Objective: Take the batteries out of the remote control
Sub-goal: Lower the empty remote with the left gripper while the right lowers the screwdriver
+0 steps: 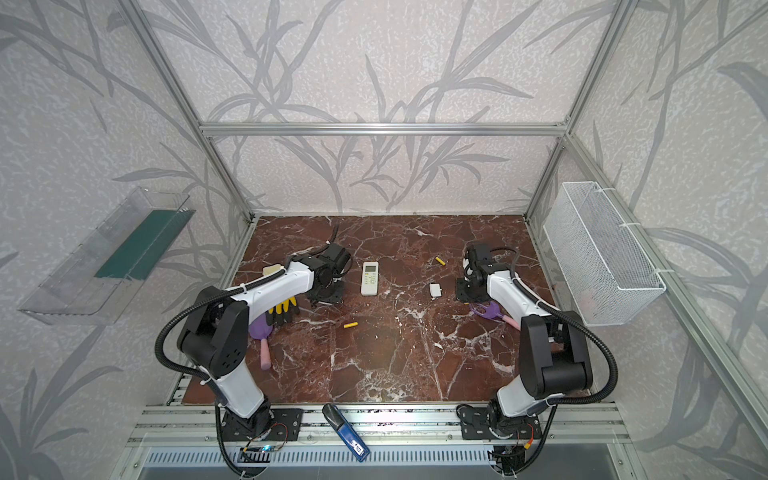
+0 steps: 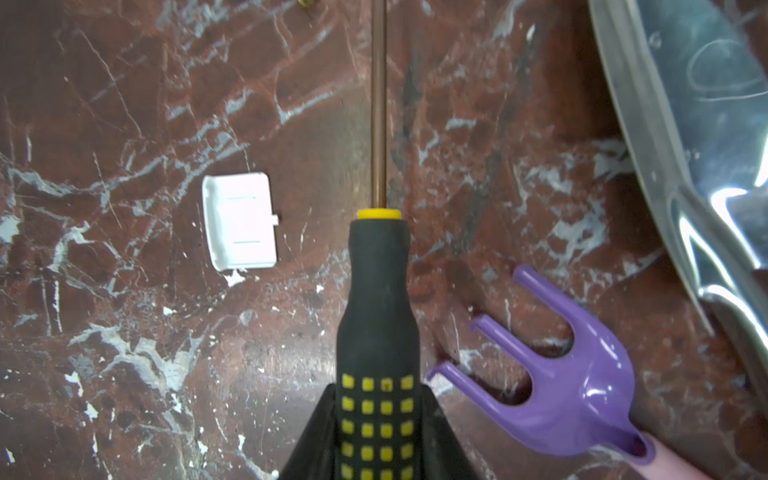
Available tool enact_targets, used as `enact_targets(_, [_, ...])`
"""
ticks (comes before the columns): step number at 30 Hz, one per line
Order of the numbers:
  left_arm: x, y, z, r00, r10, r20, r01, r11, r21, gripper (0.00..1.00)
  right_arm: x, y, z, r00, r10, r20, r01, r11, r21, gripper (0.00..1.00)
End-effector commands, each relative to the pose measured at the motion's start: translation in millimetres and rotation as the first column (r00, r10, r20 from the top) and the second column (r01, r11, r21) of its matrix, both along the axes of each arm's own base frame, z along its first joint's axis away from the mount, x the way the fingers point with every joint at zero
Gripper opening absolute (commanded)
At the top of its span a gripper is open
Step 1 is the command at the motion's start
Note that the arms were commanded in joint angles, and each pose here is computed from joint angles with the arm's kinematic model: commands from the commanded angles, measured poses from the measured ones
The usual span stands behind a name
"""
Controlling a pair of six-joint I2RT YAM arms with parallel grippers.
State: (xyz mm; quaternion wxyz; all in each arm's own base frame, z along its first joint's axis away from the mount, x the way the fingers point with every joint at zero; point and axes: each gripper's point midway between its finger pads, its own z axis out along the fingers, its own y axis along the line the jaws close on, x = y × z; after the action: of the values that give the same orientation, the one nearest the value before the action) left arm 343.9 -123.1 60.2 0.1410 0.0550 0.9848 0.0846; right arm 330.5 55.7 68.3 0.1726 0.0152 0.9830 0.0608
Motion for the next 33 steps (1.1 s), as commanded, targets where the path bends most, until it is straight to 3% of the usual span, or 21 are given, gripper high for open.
enact_targets(1, [-5, 6, -11, 0.998, 0.049, -0.039, -0.049, 0.999, -0.006, 0.47, -16, 3, -3, 0.999, -0.032, -0.007, 0.032, 0.999, 0.010, 0.00])
enact_targets(11, [-4, 9, -25, 0.996, 0.072, -0.061, -0.072, 0.997, -0.011, 0.56, -38, 33, -27, 0.996, 0.033, -0.080, -0.033, 0.999, 0.004, 0.00])
enact_targets(27, [-5, 12, -36, 0.993, 0.085, -0.087, -0.087, 0.996, -0.017, 0.67, -35, 33, -44, 0.987, 0.027, -0.157, -0.033, 0.999, -0.037, 0.04])
enact_targets(33, [-1, 13, -14, 0.995, 0.087, -0.053, -0.088, 0.996, -0.022, 0.80, -35, 33, -47, 0.985, 0.030, -0.171, -0.038, 0.998, -0.042, 0.14])
